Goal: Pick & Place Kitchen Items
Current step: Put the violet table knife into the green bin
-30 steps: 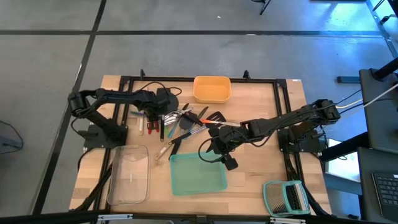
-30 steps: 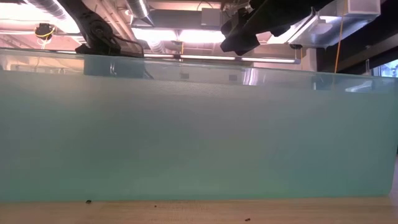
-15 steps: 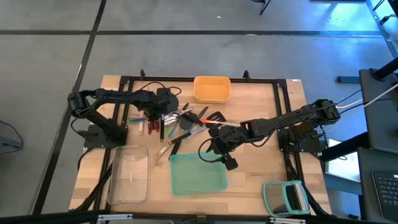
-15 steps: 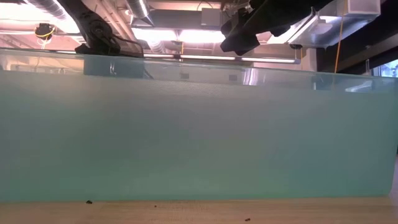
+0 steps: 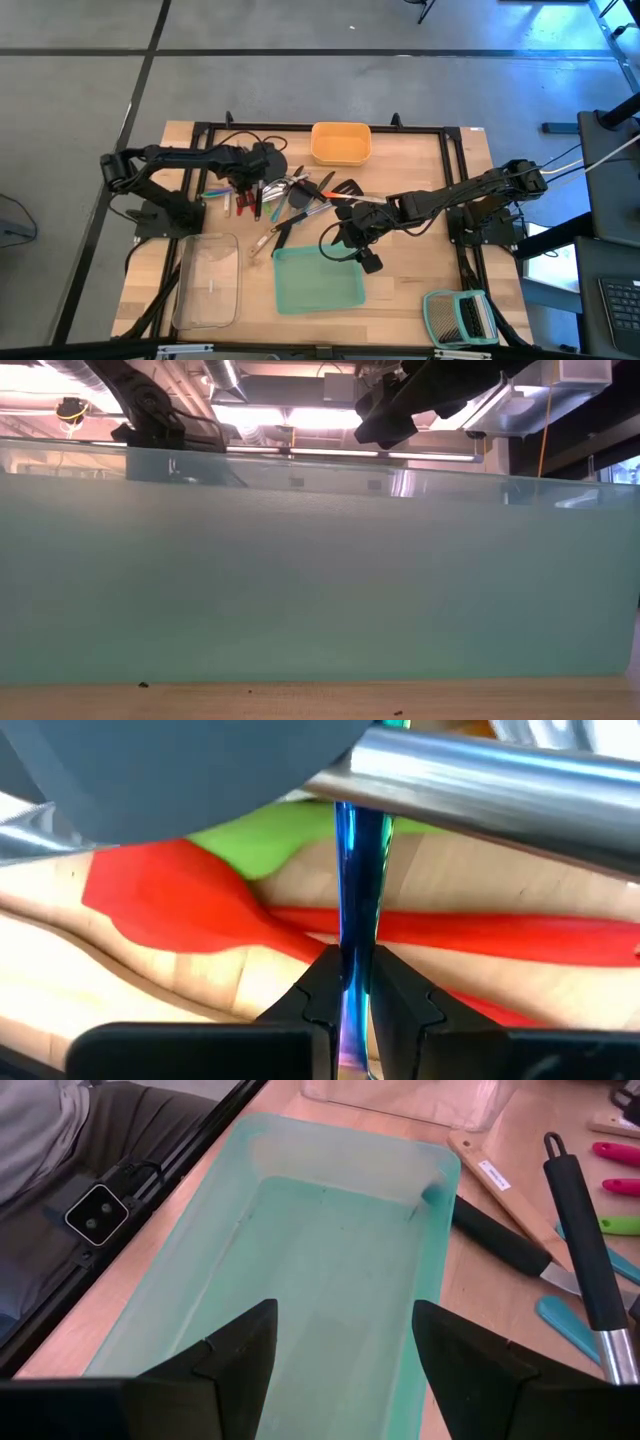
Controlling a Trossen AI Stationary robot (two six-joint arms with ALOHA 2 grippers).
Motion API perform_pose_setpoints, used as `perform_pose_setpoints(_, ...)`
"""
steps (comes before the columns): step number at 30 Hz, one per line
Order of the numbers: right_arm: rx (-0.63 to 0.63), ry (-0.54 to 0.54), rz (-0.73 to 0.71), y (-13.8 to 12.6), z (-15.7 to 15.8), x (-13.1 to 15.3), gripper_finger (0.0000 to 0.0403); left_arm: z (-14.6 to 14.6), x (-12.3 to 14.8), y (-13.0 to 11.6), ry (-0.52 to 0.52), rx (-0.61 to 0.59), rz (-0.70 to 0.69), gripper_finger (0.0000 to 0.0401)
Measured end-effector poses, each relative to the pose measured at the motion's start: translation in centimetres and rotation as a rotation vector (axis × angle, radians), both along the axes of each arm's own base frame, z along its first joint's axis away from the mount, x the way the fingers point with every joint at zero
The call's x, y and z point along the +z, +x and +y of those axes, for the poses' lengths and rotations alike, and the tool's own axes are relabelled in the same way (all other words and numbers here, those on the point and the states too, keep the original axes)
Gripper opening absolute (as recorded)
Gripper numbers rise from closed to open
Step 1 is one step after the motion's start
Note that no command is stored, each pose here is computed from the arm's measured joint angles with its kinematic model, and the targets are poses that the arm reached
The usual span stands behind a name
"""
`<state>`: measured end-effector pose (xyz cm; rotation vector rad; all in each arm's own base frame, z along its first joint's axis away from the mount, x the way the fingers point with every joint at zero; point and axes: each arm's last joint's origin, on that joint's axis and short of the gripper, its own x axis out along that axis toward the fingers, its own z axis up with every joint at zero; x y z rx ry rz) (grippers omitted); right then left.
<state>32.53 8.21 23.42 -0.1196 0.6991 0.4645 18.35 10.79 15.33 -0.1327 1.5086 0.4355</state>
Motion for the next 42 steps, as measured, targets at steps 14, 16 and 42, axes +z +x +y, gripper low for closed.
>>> perform_pose_setpoints(14,0.0,-0.001,0.003,0.0,0.0,0.0,0.0234,-0.5,0.5,-0.4,-0.065,0.061,0.038,0.0028)
perform_pose_setpoints(16,0.0,-0.001,0.004,0.0,0.0,0.0,0.0234,-0.6,0.7,-0.4,-0.063,0.074,0.04,0.0028)
perform_pose_setpoints(42,0.001,-0.001,0.008,-0.1,0.0,-0.1,0.0234,-2.8,1.4,0.5,-0.273,0.074,0.005,0.0028)
